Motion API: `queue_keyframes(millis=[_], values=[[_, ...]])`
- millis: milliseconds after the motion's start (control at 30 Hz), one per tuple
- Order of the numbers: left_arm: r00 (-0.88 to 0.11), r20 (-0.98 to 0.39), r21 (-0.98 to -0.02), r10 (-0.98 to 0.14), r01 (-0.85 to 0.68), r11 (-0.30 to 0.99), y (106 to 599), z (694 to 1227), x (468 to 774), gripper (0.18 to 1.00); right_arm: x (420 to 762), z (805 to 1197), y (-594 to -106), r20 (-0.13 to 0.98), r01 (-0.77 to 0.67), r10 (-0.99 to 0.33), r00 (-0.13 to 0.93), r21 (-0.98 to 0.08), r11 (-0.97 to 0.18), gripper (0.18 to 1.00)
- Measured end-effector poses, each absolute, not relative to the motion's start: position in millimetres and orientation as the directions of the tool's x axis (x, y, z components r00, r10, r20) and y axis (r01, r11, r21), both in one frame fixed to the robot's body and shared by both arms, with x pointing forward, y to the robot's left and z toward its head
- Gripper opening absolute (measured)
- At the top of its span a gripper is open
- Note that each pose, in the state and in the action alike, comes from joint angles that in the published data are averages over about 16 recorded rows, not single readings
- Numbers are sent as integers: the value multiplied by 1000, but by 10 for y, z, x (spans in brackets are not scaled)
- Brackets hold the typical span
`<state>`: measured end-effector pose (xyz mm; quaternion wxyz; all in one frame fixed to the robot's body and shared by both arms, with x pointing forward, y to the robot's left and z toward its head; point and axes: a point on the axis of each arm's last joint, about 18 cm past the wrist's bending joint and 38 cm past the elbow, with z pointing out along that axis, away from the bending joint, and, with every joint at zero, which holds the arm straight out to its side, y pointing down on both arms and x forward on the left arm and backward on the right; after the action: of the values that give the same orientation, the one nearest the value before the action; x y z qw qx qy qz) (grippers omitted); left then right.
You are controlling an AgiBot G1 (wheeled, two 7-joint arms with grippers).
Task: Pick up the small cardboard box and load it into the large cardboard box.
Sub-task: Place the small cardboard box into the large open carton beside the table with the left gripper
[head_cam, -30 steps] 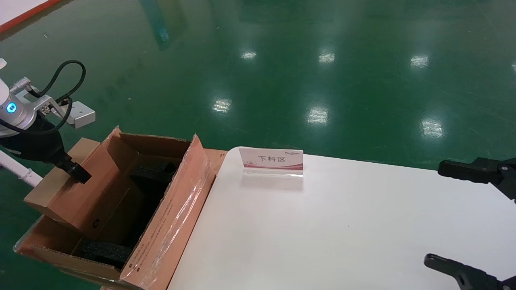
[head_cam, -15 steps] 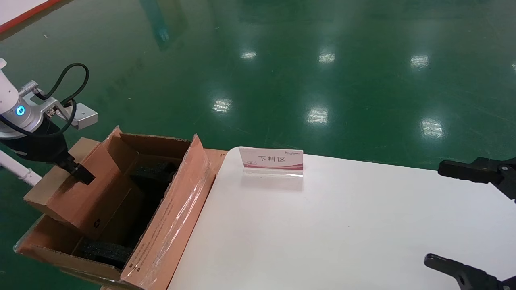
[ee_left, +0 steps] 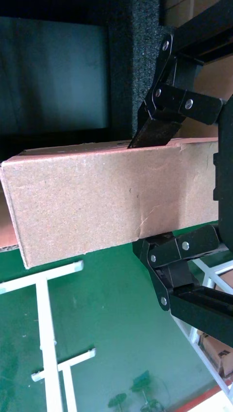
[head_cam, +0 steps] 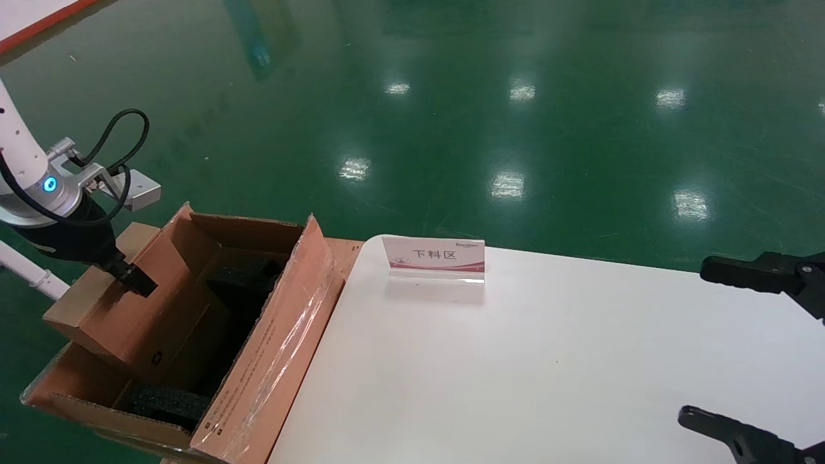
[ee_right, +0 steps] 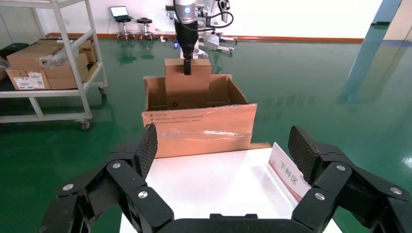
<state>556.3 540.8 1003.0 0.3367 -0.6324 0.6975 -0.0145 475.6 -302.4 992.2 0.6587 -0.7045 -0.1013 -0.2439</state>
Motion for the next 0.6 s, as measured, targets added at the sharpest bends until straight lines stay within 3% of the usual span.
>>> queue_keyframes(millis=[600], values=[[38,-465,-429,-884,-883,188,5403,9859,5741,377,4756,9922,-3024,477,464,-179,860,-879,-112,1001]])
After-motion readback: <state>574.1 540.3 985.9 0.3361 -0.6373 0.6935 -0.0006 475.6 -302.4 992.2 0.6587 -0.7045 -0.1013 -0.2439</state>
